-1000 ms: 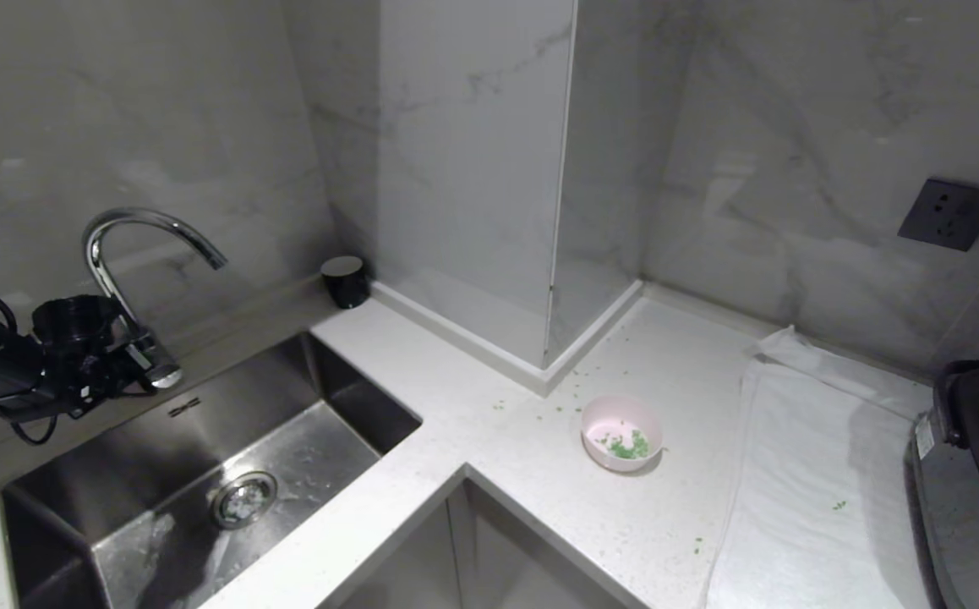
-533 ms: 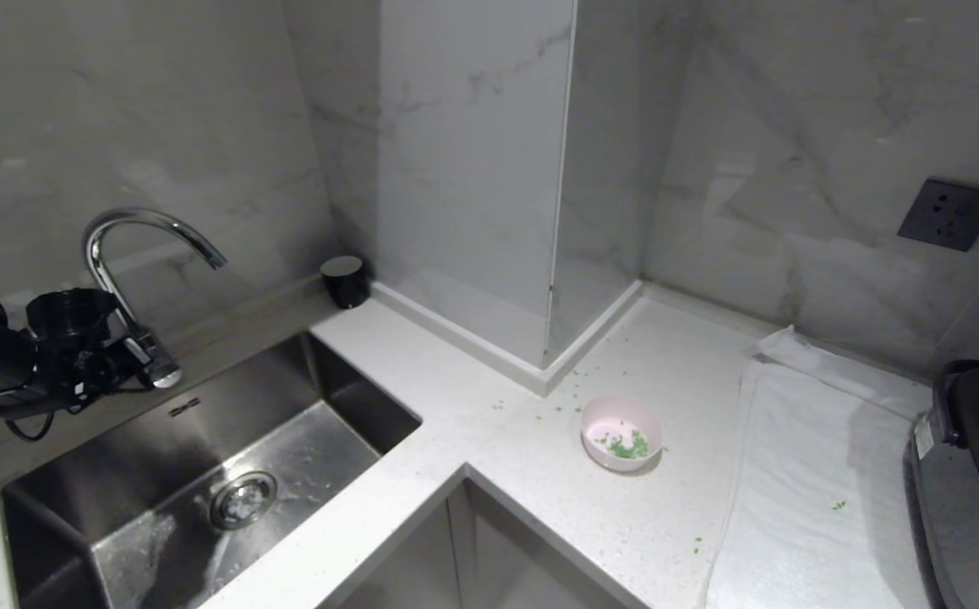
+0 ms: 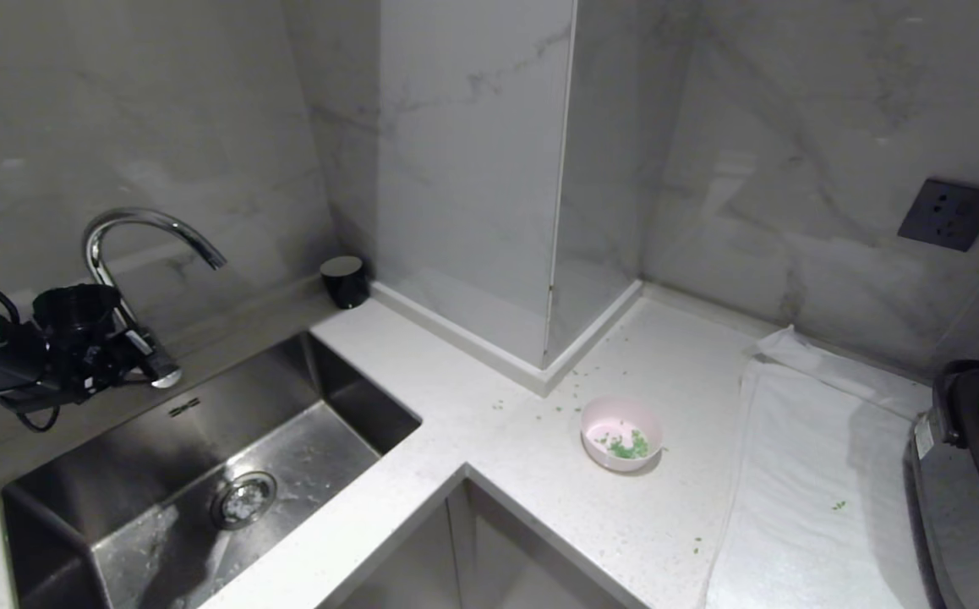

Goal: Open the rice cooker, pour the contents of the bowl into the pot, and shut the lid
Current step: Turn on the tap

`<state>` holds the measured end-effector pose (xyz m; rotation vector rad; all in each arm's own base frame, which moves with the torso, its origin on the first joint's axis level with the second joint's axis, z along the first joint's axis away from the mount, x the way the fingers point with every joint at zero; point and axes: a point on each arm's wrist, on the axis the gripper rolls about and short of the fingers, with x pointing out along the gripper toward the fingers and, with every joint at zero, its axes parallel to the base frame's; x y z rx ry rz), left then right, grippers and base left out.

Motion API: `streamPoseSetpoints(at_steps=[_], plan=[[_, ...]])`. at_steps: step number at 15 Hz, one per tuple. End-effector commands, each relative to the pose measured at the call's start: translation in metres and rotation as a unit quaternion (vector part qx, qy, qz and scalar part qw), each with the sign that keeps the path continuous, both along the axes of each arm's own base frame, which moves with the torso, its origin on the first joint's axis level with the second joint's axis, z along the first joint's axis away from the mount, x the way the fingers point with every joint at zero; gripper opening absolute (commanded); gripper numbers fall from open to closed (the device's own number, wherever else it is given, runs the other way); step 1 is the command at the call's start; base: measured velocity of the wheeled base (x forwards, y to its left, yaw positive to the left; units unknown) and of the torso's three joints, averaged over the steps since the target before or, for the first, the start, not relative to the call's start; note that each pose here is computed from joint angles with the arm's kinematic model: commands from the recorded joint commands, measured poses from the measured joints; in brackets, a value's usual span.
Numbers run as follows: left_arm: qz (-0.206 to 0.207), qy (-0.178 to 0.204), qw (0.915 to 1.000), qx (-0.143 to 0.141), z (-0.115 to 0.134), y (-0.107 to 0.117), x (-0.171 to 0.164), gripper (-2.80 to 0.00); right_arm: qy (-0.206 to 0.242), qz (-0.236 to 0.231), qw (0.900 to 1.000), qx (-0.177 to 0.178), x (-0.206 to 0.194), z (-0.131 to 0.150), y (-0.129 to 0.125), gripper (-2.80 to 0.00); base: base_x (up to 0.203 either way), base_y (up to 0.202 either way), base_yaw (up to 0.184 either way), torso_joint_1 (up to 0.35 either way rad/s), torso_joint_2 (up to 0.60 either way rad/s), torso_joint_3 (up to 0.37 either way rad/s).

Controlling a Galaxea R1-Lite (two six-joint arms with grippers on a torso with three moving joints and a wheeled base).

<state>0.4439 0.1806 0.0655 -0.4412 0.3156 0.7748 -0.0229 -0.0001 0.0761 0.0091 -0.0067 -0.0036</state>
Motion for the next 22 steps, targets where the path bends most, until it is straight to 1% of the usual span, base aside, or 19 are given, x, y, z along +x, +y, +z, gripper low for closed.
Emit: streamPoseSetpoints(at_steps=[1,2,5,6,14,18,22], plan=[[0.011,0.000,0.9999,0.005,-0.011,0.003,0.010,0.00,0.001,0.000,1.000,0.000,0.000,0.000,0.000,-2.80,0.000,0.000,0.000,0.000,0.00,0.000],[0.017,0.001,0.9998,0.009,-0.013,0.003,0.013,0.00,0.000,0.000,1.000,0.000,0.000,0.000,0.000,-2.80,0.000,0.000,0.000,0.000,0.00,0.000],[0.017,0.003,0.9998,0.010,-0.014,0.003,0.013,0.00,0.001,0.000,1.000,0.000,0.000,0.000,0.000,-2.80,0.000,0.000,0.000,0.000,0.00,0.000],[0.018,0.003,0.9998,0.010,-0.014,0.003,0.013,-2.80,0.001,0.000,1.000,0.000,0.000,0.000,0.000,-2.80,0.000,0.000,0.000,0.000,0.00,0.000],[0.034,0.004,0.9993,0.014,-0.011,0.006,0.009,-2.80,0.000,0.000,1.000,0.000,0.000,0.000,0.000,-2.80,0.000,0.000,0.000,0.000,0.00,0.000],[0.027,0.020,0.9994,0.011,-0.014,0.000,0.004,-2.80,0.001,0.000,1.000,0.000,0.000,0.000,0.000,-2.80,0.000,0.000,0.000,0.000,0.00,0.000],[0.025,0.025,0.9993,0.009,-0.016,-0.002,0.002,-2.80,0.001,0.000,1.000,0.000,0.000,0.000,0.000,-2.80,0.000,0.000,0.000,0.000,0.00,0.000]])
